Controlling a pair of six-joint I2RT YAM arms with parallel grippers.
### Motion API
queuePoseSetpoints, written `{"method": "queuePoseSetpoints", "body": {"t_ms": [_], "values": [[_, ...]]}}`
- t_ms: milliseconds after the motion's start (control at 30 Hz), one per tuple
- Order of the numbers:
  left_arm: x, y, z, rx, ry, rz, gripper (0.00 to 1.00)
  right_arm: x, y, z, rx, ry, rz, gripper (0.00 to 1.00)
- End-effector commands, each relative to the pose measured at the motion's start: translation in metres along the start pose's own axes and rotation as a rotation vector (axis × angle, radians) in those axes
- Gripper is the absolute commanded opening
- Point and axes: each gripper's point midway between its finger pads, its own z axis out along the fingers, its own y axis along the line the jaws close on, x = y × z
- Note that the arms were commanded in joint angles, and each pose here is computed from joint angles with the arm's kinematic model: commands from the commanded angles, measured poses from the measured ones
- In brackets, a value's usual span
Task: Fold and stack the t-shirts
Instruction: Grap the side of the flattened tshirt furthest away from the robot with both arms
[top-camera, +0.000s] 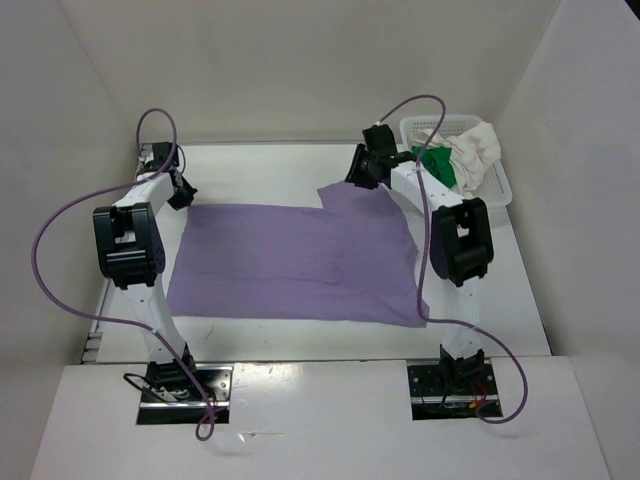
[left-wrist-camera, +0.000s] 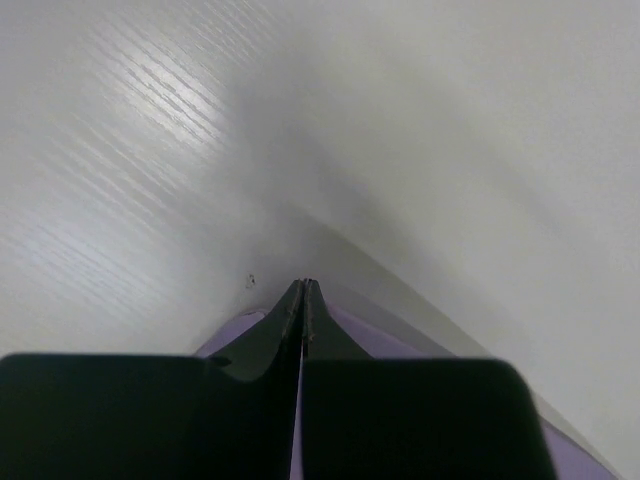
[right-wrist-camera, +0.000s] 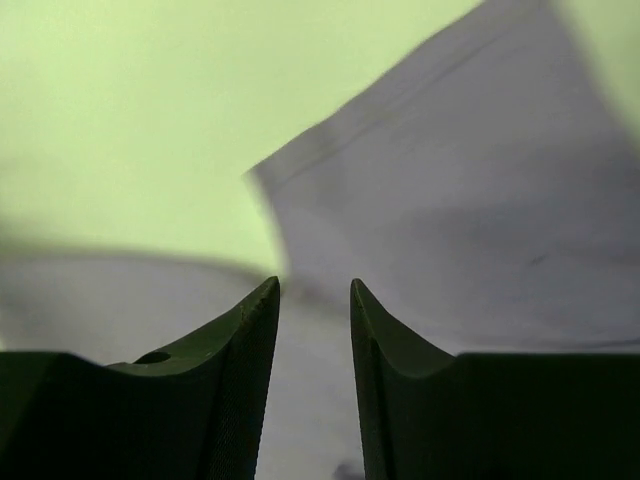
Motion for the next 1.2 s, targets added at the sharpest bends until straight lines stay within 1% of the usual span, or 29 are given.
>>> {"method": "queuePoseSetpoints", "body": {"t_ms": [0, 33, 67, 100, 133, 167, 200, 233, 267, 367, 400, 500, 567, 633, 733, 900, 967, 1033, 1067, 1100, 1167], "values": [[-0.019, -0.007, -0.023, 0.039, -0.068, -0.039, 0.00, -0.050, -0.065, 0.031, 0.227, -0.126, -0.018, 0.40], [-0.019, -0.007, -0.023, 0.039, -0.068, -0.039, 0.00, -0.052, -0.075, 0.037, 0.260, -0.118, -0.022, 0.41], [-0.018, -0.009, -0.023, 0.047, -0.063, -0.038, 0.00, -0.046, -0.092, 0.055, 0.301, -0.093, -0.029, 0.45], [-0.016, -0.008, -0.019, 0.042, -0.055, -0.037, 0.00, -0.062, -0.090, 0.054, 0.321, -0.123, -0.049, 0.47], [-0.014, -0.010, -0.020, 0.052, -0.048, -0.036, 0.00, -0.066, -0.092, 0.060, 0.335, -0.126, -0.060, 0.49], [-0.014, -0.010, -0.020, 0.052, -0.048, -0.036, 0.00, -0.056, -0.104, 0.077, 0.368, -0.095, -0.073, 0.49], [-0.014, -0.010, -0.020, 0.052, -0.048, -0.045, 0.00, -0.082, -0.094, 0.074, 0.367, -0.160, -0.069, 0.49], [-0.013, -0.011, -0.020, 0.061, -0.042, -0.045, 0.00, -0.081, -0.099, 0.076, 0.398, -0.149, -0.084, 0.50], [-0.010, -0.009, -0.019, 0.056, -0.035, -0.044, 0.00, -0.092, -0.099, 0.083, 0.407, -0.177, -0.092, 0.50], [-0.006, -0.010, -0.015, 0.059, -0.022, -0.042, 0.00, -0.096, -0.104, 0.097, 0.438, -0.169, -0.116, 0.53], [-0.006, -0.010, -0.015, 0.059, -0.022, -0.042, 0.00, -0.097, -0.104, 0.099, 0.435, -0.176, -0.115, 0.53], [-0.006, -0.010, -0.015, 0.059, -0.022, -0.042, 0.00, -0.082, -0.108, 0.113, 0.420, -0.135, -0.117, 0.53], [0.001, -0.008, -0.011, 0.057, -0.001, -0.039, 0.00, -0.071, -0.110, 0.116, 0.412, -0.096, -0.119, 0.53], [0.001, -0.008, -0.011, 0.057, -0.001, -0.039, 0.00, -0.069, -0.106, 0.118, 0.389, -0.086, -0.109, 0.53], [0.001, -0.008, -0.011, 0.057, -0.001, -0.039, 0.00, -0.061, -0.096, 0.119, 0.380, -0.072, -0.124, 0.50], [0.000, -0.011, -0.011, 0.070, -0.003, -0.040, 0.00, -0.062, -0.089, 0.116, 0.351, -0.069, -0.122, 0.49], [0.000, -0.011, -0.011, 0.070, -0.003, -0.040, 0.00, -0.070, -0.098, 0.115, 0.358, -0.082, -0.108, 0.49], [0.000, -0.011, -0.011, 0.070, -0.003, -0.040, 0.00, -0.072, -0.101, 0.115, 0.347, -0.076, -0.100, 0.43], [0.000, -0.011, -0.011, 0.070, -0.003, -0.040, 0.00, -0.070, -0.107, 0.118, 0.347, -0.065, -0.093, 0.35], [0.000, -0.011, -0.011, 0.070, -0.003, -0.040, 0.00, -0.070, -0.103, 0.120, 0.321, -0.061, -0.091, 0.28], [0.004, -0.009, -0.010, 0.065, 0.004, -0.039, 0.00, -0.080, -0.105, 0.116, 0.295, -0.070, -0.074, 0.18]]}}
